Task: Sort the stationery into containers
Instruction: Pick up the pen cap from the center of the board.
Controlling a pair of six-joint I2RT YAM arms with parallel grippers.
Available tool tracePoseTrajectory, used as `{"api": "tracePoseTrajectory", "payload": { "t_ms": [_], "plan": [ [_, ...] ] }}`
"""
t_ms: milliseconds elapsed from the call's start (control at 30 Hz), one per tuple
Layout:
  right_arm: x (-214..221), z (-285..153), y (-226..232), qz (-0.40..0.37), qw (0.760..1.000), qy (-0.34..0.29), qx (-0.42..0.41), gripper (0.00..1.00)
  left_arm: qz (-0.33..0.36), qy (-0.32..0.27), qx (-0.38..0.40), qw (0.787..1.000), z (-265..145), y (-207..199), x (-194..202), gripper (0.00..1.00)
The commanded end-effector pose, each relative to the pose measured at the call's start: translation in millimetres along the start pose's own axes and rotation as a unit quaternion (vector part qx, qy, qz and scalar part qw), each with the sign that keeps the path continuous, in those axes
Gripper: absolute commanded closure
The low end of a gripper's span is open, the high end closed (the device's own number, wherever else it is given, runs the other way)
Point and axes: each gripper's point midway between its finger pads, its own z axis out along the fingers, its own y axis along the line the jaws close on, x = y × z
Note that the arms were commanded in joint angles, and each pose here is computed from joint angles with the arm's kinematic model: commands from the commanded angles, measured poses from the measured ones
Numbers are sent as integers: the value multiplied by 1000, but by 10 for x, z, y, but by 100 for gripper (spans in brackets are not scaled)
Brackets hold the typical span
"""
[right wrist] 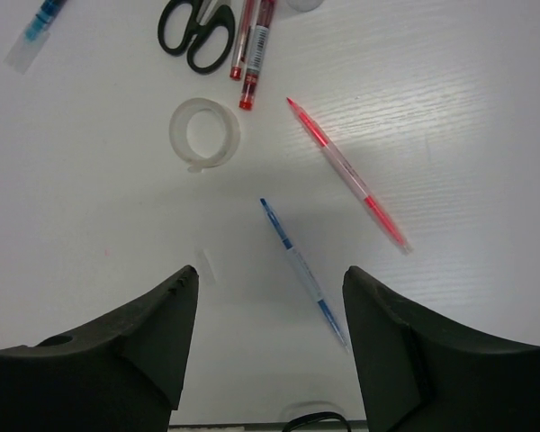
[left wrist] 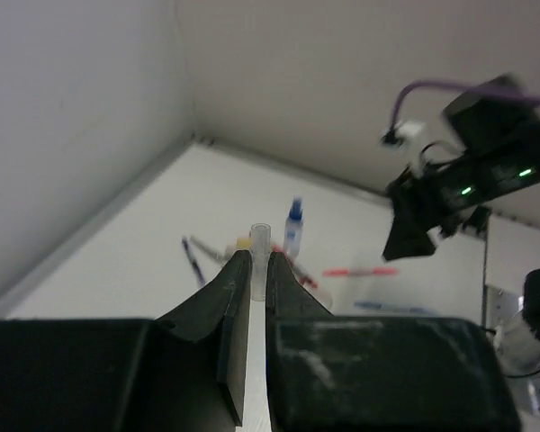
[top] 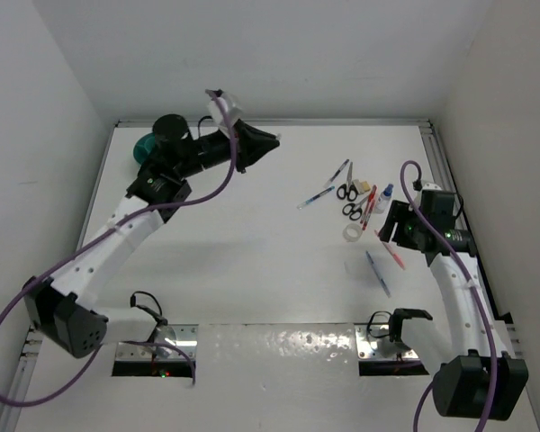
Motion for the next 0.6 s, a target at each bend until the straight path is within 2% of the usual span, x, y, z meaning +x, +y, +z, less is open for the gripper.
{"api": "tracePoseTrajectory", "payload": {
  "t_ms": [0, 167, 300, 400, 433, 533, 567],
  "plan": [
    [-85, 44, -137, -23, 999, -8, 35, 36, 3, -80, 52, 995, -111, -231, -354, 100],
    [7, 144, -229, -45, 997, 21, 52, 44, 3, -140, 54, 989, -382, -314, -596, 100],
    [25, 230, -321, -74, 995, 26, 68, 60, 0, -177, 50, 983, -541, -318, -653, 100],
    [44, 324, -337, -95, 992, 36, 71, 59, 19, -188, 41, 981, -635, -277, -577, 100],
    [27, 358, -361, -106, 991, 32, 77, 55, 35, -194, 37, 980, -695, -295, -585, 100],
    [64, 462, -392, -146, 985, 37, 85, 46, 108, -193, 15, 975, -808, -267, -470, 100],
    [71, 487, -372, -160, 983, 36, 84, 45, 152, -194, 3, 969, -843, -237, -460, 100]
  ]
}}
